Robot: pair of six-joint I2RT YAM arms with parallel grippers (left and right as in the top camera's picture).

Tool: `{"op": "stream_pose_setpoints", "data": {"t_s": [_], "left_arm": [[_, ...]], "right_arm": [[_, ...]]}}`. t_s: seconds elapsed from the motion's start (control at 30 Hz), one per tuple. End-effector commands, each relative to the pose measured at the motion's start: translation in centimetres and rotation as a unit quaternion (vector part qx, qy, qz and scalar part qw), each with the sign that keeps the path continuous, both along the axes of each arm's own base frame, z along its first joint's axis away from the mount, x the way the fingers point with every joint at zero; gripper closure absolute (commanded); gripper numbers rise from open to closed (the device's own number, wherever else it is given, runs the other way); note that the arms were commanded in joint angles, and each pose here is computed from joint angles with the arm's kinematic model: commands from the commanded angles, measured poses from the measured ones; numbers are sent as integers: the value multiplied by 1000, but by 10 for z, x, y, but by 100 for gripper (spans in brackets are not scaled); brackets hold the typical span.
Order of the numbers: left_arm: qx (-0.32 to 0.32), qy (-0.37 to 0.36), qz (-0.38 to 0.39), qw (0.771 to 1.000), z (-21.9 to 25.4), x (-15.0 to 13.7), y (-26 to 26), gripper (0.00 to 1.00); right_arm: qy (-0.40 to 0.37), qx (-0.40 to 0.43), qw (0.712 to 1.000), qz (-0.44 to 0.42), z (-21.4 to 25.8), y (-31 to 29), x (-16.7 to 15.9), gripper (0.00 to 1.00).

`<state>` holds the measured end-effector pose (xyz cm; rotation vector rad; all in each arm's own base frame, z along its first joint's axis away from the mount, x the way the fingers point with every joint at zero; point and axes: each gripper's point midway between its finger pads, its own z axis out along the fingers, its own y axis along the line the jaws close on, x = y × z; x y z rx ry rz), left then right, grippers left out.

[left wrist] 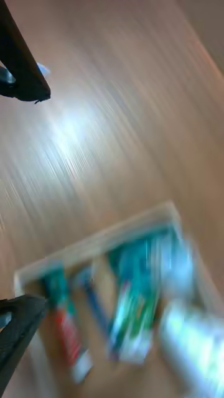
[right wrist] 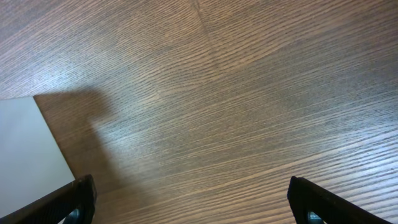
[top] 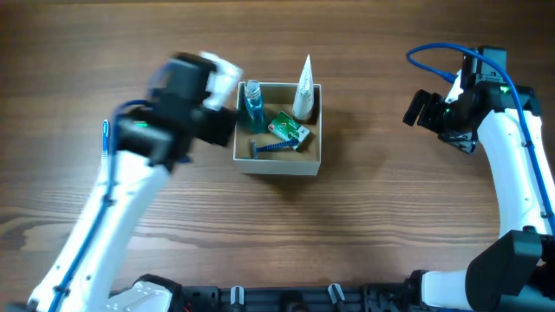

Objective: Pack container
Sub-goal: 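Carry the blue razor into the box front and release it, then move the left gripper to the blue Colgate toothbrush and grasp it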

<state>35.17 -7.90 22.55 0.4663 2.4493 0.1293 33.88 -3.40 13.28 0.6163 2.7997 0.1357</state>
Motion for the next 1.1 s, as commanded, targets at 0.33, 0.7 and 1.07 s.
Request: {"op": "stream_pose_setpoints", "data": {"t_s": [0.33,0.7,1.07], "left_arm": [[-100,113,342,927,-103,7,213,0],[-112,183,330,919,-197,21,238,0],[-111,224,324,912,-244,17,237,0]], "right_arm": [[4,-4,1000,10,-2,-1,0,0],[10,-5,1000,17,-3,-1,-3,0],[13,-4,1000,17,-3,-1,-5,0]]}}
